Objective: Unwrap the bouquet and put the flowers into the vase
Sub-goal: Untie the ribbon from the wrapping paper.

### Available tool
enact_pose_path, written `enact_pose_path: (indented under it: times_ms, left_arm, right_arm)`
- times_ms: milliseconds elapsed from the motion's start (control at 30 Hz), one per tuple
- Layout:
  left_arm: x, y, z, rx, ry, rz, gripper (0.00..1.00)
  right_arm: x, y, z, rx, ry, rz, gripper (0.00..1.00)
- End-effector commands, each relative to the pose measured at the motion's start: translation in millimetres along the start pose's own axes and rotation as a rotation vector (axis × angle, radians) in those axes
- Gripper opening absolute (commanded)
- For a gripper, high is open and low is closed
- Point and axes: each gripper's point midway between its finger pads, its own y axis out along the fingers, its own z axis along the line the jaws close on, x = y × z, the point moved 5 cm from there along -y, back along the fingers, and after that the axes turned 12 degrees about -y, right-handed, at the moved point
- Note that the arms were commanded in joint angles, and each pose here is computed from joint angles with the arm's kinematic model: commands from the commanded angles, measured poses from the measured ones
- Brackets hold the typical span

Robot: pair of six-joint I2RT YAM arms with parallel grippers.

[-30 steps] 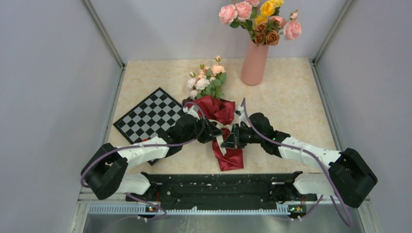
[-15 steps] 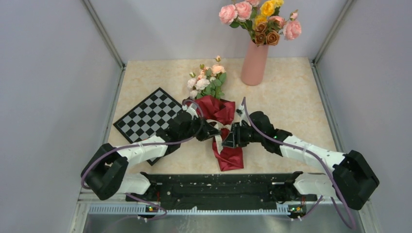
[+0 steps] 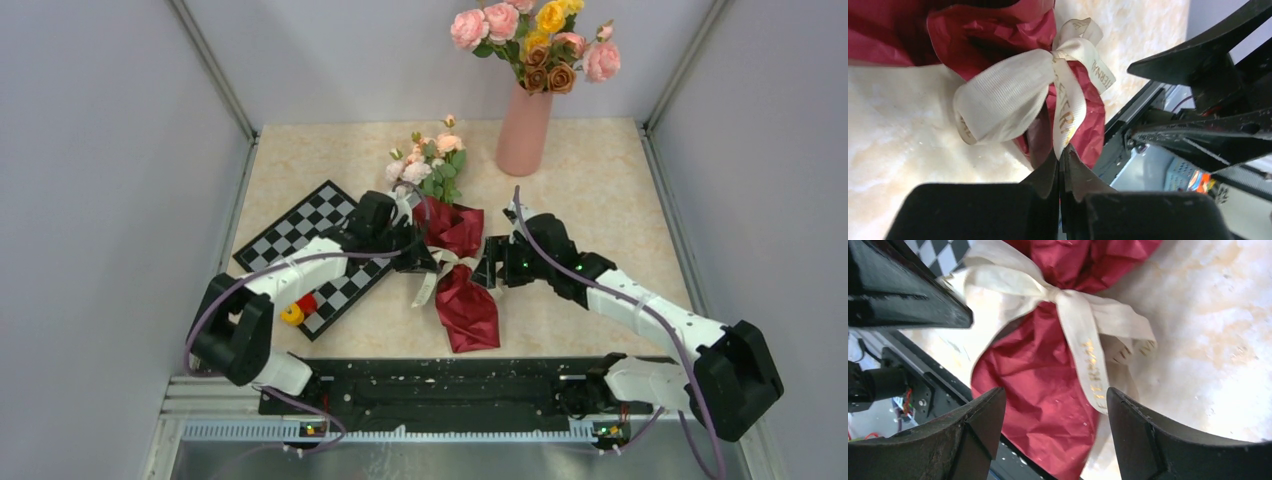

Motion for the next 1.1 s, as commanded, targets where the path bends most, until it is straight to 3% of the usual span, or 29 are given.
enact_pose_path:
  times_ms: [0,133,367,900,1067]
  left_arm:
    - [-1.3,-5.9,4.7,0.046,0.137,0.179,0.0]
    - [8.2,-5.9,7.0,0.078,0.202,0.235,0.0]
    - [28.8,-15.0,16.7,0.104,0.255,0.2,0.0]
    - [34.2,-18.5,21.9,0.103,0.346,0.172,0.0]
    - [34.3,-19.9,21.3,0.106,0.347,0.168,0.0]
  right_arm:
    - [-5.9,-8.4,-17.7,-0.058,0.004,-0.023,0.76]
    - [-13.2,-8.0,-22.0,-0.064,0.013,-0.026,0.76]
    - [-21.3,1.2,-24.2,-0.046,0.032,-0.043,0.75]
    - [-20.8,16.1,-24.8,-0.026,0.043,-0.011,0.58]
    - [-23.7,17.8,-20.7,0.007,0.061,0.007,0.45]
